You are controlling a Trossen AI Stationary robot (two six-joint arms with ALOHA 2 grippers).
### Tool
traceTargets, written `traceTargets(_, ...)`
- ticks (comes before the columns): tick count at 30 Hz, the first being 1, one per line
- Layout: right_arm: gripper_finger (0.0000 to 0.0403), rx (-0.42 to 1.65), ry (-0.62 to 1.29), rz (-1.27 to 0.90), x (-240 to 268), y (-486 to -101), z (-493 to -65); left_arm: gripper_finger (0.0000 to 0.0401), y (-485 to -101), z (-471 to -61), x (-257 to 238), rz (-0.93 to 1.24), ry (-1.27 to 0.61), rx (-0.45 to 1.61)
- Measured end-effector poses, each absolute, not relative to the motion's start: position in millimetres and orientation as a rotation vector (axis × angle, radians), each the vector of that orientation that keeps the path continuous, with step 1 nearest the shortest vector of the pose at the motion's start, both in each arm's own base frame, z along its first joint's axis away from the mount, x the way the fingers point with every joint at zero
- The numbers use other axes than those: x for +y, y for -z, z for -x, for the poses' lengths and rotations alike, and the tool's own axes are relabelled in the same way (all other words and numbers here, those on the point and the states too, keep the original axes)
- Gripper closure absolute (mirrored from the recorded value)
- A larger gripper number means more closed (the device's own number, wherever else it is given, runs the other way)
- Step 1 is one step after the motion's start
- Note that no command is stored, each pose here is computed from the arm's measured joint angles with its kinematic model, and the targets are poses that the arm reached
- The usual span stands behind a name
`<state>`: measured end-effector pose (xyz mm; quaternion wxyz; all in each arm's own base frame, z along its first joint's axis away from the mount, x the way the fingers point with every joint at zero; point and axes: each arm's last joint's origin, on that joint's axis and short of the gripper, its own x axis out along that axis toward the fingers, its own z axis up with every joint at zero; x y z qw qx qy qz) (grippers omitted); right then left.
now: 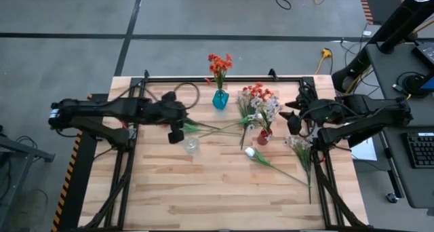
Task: Sort flowers into vase by color
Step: Put the top left white flower into the transparent vase
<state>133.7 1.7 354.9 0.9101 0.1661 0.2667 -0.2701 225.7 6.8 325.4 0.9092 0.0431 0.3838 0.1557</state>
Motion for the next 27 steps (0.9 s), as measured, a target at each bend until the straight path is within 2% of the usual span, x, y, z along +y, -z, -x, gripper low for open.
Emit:
traceTargets(4, 0.0170, 0.457, 0.563, -0.274, 0, -374, -133, 0.0299, -338, -212, -5, -0.107, -0.391, 0.656)
traceTargets(13, 0.0170, 0.191, 0.514, -0.182, -3, -428, -117, 0.0299, -334, -200, -43, -0.165, -0.527, 0.552)
traceTargets(19, 0.0170, 0.196, 0.354, -0.118, 7, -442, -166, 0.0299, -304, -193, -65, -0.246, -0.472, 0.587)
traceTargets(23, 0.0170, 0.305, 0.350, -0.071, 12, -442, -208, 0.0299, -280, -185, -67, -0.257, -0.451, 0.593)
traceTargets(27, 0.0170, 0.377, 0.333, -0.053, 21, -452, -241, 0.0299, -277, -169, -57, -0.229, -0.529, 0.538)
